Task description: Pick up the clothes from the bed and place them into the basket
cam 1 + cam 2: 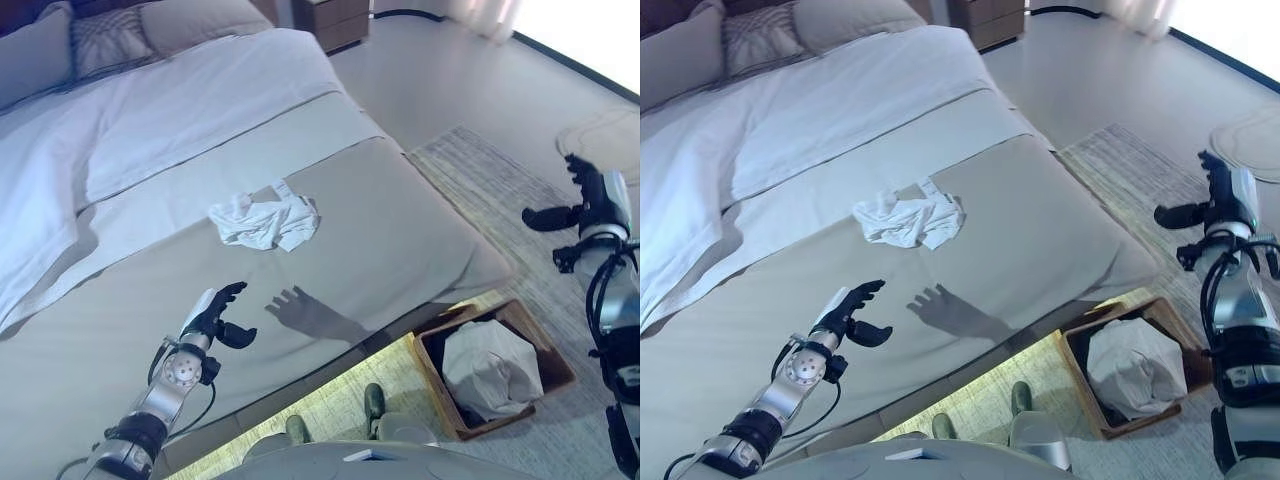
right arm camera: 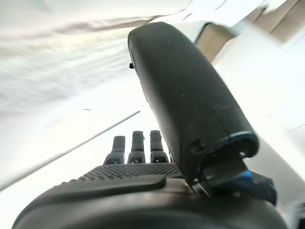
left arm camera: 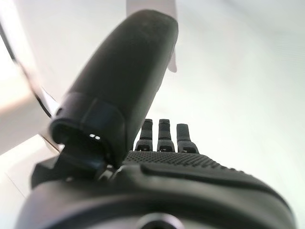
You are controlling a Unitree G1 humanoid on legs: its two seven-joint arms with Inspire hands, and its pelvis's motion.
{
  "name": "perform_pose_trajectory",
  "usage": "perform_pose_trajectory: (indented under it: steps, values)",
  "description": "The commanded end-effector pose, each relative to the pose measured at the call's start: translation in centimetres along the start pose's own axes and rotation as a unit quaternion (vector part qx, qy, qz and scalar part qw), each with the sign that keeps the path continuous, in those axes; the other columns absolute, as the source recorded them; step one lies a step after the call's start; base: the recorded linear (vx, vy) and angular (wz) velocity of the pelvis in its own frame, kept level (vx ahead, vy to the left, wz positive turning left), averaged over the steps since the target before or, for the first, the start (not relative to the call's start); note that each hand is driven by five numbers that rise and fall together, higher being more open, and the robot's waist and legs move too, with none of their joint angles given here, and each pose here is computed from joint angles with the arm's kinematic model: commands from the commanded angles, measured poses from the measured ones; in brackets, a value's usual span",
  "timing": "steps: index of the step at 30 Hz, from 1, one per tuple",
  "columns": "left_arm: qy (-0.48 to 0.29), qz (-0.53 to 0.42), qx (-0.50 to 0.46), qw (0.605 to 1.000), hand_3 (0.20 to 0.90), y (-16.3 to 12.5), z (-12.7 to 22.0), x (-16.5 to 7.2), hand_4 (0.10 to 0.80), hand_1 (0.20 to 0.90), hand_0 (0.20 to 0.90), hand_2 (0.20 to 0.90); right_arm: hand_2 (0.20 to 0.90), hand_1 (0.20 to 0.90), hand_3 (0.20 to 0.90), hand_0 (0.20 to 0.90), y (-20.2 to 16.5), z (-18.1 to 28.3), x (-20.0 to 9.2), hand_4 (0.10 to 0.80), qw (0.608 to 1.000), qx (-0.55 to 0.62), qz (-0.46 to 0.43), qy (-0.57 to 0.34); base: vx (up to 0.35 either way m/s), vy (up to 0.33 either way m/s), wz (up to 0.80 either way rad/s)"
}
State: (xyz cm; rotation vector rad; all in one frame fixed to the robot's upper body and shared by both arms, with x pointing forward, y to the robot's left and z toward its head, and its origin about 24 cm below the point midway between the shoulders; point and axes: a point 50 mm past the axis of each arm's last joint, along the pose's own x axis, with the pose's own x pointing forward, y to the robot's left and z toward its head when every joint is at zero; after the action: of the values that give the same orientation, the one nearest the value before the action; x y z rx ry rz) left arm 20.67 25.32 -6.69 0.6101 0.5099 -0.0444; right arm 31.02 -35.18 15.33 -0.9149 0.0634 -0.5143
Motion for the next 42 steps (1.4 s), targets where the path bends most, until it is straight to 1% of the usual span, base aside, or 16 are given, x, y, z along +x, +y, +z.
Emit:
perform_pose_trajectory:
  steps: [1,7,13,16,20,23,25,27,30,34,39,42]
  values:
    - [-0.027,0.072,0.001,0.997,0.900,3.8,0.5,0.0,0.800,0.900,0.900,0.900,0.900,0.900,0.900,0.900,-4.1,7.1,1.9,0.800,0.986,-0.061,-0.076,-0.137,0.102,0.066,0.35]
    - [-0.025,0.061,0.009,0.998,0.900,4.6,0.2,-0.9,0.800,0.900,0.900,0.900,0.900,0.900,0.900,0.900,-5.1,9.1,3.0,0.800,0.983,-0.101,-0.085,-0.131,0.083,0.082,0.41]
    - [-0.046,0.047,0.031,0.997,0.900,5.2,0.7,-1.2,0.800,0.900,0.900,0.900,0.900,0.900,0.900,0.900,-6.0,8.7,4.1,0.800,0.980,-0.133,-0.105,-0.099,0.054,0.106,0.46]
    - [-0.049,0.042,0.043,0.997,0.900,5.7,0.8,-1.2,0.800,0.900,0.900,0.900,0.900,0.900,0.900,0.900,-6.6,8.3,4.5,0.800,0.980,-0.136,-0.116,-0.082,0.135,-0.094,0.61]
    - [-0.061,0.060,0.034,0.996,0.900,6.8,2.3,-0.6,0.800,0.900,0.900,0.900,0.900,0.900,0.900,0.900,-6.4,10.0,4.7,0.800,0.978,-0.147,-0.119,-0.089,0.070,-0.258,0.48]
    - [-0.064,0.060,0.034,0.996,0.900,6.6,2.9,-0.3,0.800,0.900,0.900,0.900,0.900,0.900,0.900,0.900,-7.0,9.6,4.8,0.800,0.979,-0.154,-0.107,-0.077,0.066,-0.257,0.47]
    - [-0.085,0.063,0.022,0.994,0.900,6.8,4.0,0.0,0.800,0.900,0.900,0.900,0.900,0.900,0.900,0.900,-8.2,10.1,4.9,0.800,0.978,-0.164,-0.109,-0.075,-0.088,-0.165,0.54]
    - [-0.094,0.063,0.022,0.993,0.900,6.9,4.4,0.1,0.800,0.900,0.900,0.900,0.900,0.900,0.900,0.900,-8.6,10.2,5.0,0.800,0.978,-0.164,-0.110,-0.073,-0.048,-0.103,0.36]
    - [-0.127,0.053,0.017,0.990,0.900,6.5,5.4,-0.1,0.800,0.900,0.900,0.900,0.900,0.900,0.900,0.900,-8.5,10.0,5.1,0.800,0.975,-0.183,-0.108,-0.061,-0.044,-0.101,0.25]
    - [-0.154,0.057,0.008,0.986,0.900,6.3,6.0,-0.4,0.800,0.900,0.900,0.900,0.900,0.900,0.900,0.900,-8.4,10.2,5.3,0.800,0.972,-0.200,-0.115,-0.053,-0.067,-0.028,0.10]
    - [-0.170,0.064,-0.006,0.983,0.900,5.9,6.4,-0.5,0.800,0.900,0.900,0.900,0.900,0.900,0.900,0.900,-8.7,11.5,5.7,0.800,0.969,-0.208,-0.125,-0.048,-0.067,0.029,0.03]
    - [-0.179,0.072,-0.010,0.981,0.900,5.9,6.8,-0.6,0.800,0.900,0.900,0.900,0.900,0.900,0.900,0.900,-8.7,12.0,5.9,0.800,0.975,-0.184,-0.120,-0.042,-0.082,0.004,0.12]
